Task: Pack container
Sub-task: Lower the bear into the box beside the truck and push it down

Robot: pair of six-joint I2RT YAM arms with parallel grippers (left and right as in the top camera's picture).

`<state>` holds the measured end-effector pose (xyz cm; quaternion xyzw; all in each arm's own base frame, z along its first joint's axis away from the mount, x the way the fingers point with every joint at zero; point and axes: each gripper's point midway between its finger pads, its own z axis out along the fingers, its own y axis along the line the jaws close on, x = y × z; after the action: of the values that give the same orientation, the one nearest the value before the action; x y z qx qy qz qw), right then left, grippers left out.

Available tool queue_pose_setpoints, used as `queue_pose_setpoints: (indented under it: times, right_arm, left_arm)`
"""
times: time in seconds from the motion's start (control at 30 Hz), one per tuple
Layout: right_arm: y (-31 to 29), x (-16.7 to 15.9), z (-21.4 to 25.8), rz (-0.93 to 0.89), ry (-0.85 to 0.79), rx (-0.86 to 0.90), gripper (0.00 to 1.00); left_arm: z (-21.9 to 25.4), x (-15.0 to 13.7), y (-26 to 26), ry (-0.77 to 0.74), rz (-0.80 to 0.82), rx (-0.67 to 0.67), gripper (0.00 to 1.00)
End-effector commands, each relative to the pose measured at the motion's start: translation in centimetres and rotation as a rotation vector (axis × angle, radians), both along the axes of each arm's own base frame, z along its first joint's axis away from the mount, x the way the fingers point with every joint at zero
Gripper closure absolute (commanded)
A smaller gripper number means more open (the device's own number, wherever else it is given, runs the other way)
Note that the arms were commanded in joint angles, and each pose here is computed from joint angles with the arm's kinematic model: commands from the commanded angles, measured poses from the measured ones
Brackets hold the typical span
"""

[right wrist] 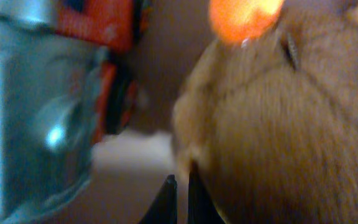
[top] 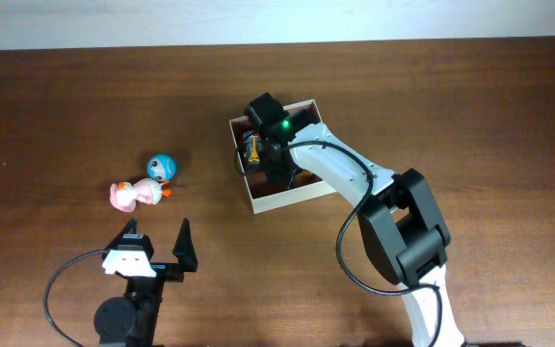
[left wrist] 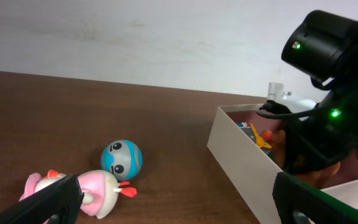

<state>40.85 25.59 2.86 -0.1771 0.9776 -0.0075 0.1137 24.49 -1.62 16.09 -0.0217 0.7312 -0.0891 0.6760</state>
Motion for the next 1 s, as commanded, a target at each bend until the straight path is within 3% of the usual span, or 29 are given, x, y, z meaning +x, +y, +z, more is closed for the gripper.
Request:
queue_pose_setpoints:
  times: [0.0, 0.27, 0.97]
  right_arm:
    - [2.9, -0.2, 2.8, 0.043, 0.003, 0.084, 0.96]
    - [5.4, -1.8, 7.0, 0.025, 0.031, 0.135, 0.96]
    - [9.1, -5.3, 7.0, -0.097, 0.113, 0.217, 0.96]
  left_arm:
    - [-0.2, 0.0, 0.0, -0.003, 0.000, 0.016, 0.00]
    - [-0.2, 0.0, 0.0, -0.003, 0.000, 0.016, 0.00]
    - [-0.2, 0.0, 0.0, -0.003, 0.000, 0.016, 0.00]
